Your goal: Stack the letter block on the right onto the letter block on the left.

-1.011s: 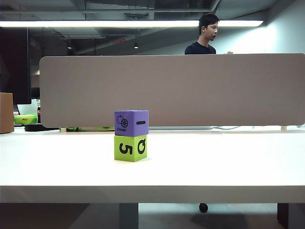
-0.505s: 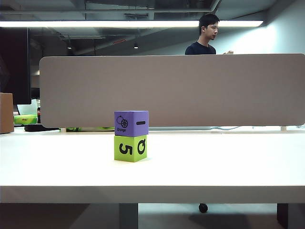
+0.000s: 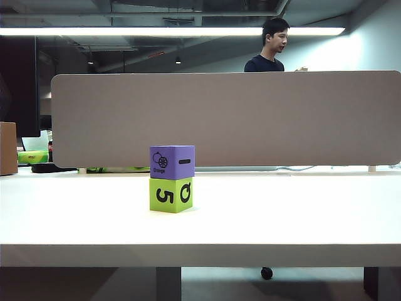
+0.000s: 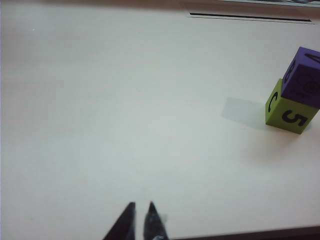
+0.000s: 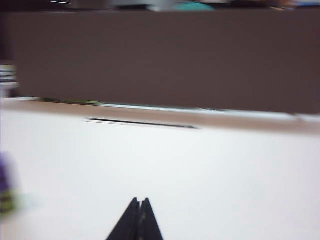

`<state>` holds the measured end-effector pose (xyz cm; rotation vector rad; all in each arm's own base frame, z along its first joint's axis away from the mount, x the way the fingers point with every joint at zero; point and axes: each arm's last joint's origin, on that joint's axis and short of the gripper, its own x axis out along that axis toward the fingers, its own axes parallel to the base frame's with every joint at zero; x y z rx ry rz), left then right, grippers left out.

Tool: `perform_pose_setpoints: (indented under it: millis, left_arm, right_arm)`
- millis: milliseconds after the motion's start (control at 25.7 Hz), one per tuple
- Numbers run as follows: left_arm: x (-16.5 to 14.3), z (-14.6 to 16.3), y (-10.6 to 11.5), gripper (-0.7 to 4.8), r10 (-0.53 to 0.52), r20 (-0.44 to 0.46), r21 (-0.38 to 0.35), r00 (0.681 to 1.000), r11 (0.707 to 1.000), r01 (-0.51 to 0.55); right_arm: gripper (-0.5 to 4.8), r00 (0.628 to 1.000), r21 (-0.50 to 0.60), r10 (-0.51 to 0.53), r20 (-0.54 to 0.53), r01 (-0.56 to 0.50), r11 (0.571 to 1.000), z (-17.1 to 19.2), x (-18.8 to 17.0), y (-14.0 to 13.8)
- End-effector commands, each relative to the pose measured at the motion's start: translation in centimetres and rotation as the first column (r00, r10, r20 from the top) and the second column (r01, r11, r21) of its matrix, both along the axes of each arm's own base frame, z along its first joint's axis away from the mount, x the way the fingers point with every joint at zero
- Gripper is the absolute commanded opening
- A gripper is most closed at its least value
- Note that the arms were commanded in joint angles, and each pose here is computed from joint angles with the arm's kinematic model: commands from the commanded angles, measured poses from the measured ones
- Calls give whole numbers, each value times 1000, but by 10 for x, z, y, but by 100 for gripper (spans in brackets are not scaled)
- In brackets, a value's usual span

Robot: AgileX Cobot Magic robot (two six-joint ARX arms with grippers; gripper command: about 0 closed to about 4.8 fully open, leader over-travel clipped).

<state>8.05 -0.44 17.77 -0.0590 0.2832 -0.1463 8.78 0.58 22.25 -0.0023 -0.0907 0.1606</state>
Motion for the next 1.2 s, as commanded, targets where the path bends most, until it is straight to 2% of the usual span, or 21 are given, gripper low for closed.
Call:
perform_pose_setpoints:
  millis: [39, 194, 350, 428, 505, 1166, 1205]
  left_arm:
    - [0, 1, 0, 26, -1, 13, 3, 1000, 1000, 1]
    - [0, 1, 0, 26, -10, 12, 1, 1000, 1000, 10]
    - [0, 2, 0, 26, -6, 15, 2, 1000, 1000, 6]
    - [0, 1, 0, 26, -7, 14, 2, 1000, 1000, 7]
    - [0, 1, 0, 25, -7, 14, 2, 1000, 1000, 7]
    - [0, 1, 0, 25, -7, 14, 4, 1000, 1000, 7]
    - [1, 1, 0, 25, -5, 22, 21, 1000, 1000, 5]
  right_arm:
    - [0, 998, 1, -57, -4, 57, 998, -15, 0, -4]
    - [0, 990, -2, -119, -74, 119, 993, -41, 5, -7]
    - [0, 983, -6, -118, -142, 118, 993, -63, 9, -7]
    - [0, 965, -25, -135, -225, 133, 991, -72, 9, -8]
    - [0, 960, -27, -132, -249, 129, 991, -74, 8, -8]
    - [0, 957, -28, -132, -259, 130, 991, -75, 8, -8]
    - [0, 957, -28, -132, -259, 130, 991, -75, 8, -8]
